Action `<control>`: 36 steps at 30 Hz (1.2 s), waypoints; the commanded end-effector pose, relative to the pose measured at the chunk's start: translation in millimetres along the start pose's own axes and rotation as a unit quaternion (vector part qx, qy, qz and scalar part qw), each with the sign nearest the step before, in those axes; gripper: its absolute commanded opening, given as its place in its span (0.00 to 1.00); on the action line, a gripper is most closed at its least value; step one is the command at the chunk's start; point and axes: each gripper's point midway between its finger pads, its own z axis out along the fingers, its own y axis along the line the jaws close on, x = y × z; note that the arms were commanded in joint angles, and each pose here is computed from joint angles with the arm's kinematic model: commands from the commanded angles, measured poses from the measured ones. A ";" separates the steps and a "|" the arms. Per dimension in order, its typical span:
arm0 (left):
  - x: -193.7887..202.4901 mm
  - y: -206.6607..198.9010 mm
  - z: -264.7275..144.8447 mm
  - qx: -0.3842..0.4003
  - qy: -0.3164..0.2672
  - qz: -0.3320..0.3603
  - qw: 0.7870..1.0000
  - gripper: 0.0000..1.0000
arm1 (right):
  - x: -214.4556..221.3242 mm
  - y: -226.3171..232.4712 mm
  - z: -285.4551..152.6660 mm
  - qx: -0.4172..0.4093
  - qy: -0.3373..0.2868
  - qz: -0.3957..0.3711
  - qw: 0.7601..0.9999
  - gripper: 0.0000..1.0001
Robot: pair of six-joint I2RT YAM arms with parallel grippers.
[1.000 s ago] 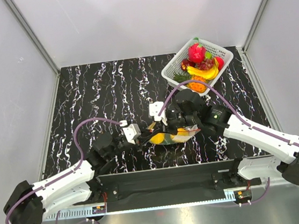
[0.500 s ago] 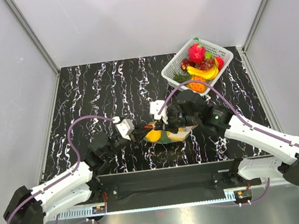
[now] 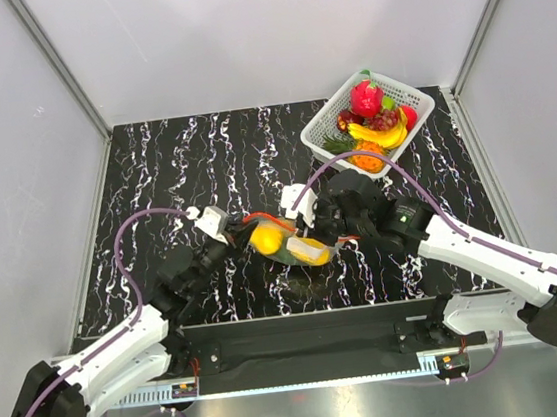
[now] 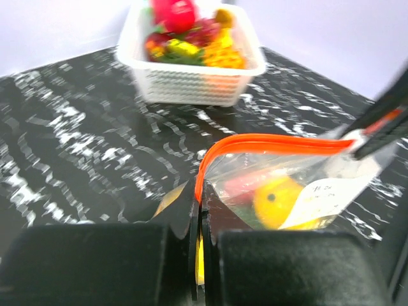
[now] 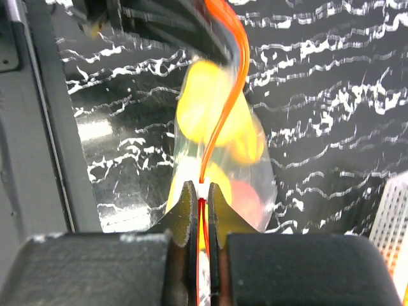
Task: Place the food in the zip-top bag and seal the zipper
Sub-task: Zip the zipper food storage bag at the center of the board.
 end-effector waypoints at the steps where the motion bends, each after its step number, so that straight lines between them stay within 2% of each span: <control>1: 1.5 45.1 -10.8 -0.118 -0.006 -0.001 0.993 0.00 | 3.4 -5.8 -17.3 0.032 0.014 0.015 0.999 0.00; 8: 4.4 78.1 -29.1 -0.217 0.000 -0.010 0.976 0.00 | 14.9 -9.7 -26.7 0.061 0.033 0.044 0.997 0.00; 15: 6.7 90.3 -39.1 -0.253 0.001 -0.012 0.967 0.00 | 26.5 -14.3 -42.7 0.097 0.041 0.058 0.993 0.00; 28: 4.4 86.6 -35.9 -0.239 0.003 -0.001 0.971 0.00 | 35.1 -7.6 -64.2 0.101 0.052 0.073 0.991 0.00; 31: -5.2 74.0 -24.1 -0.198 0.007 0.011 0.980 0.00 | 35.6 -18.3 -64.7 0.134 0.052 0.084 0.986 0.00; 36: -18.3 62.2 6.7 -0.161 0.022 -0.011 0.987 0.00 | 27.6 -29.5 -66.5 0.168 0.046 0.121 0.977 0.00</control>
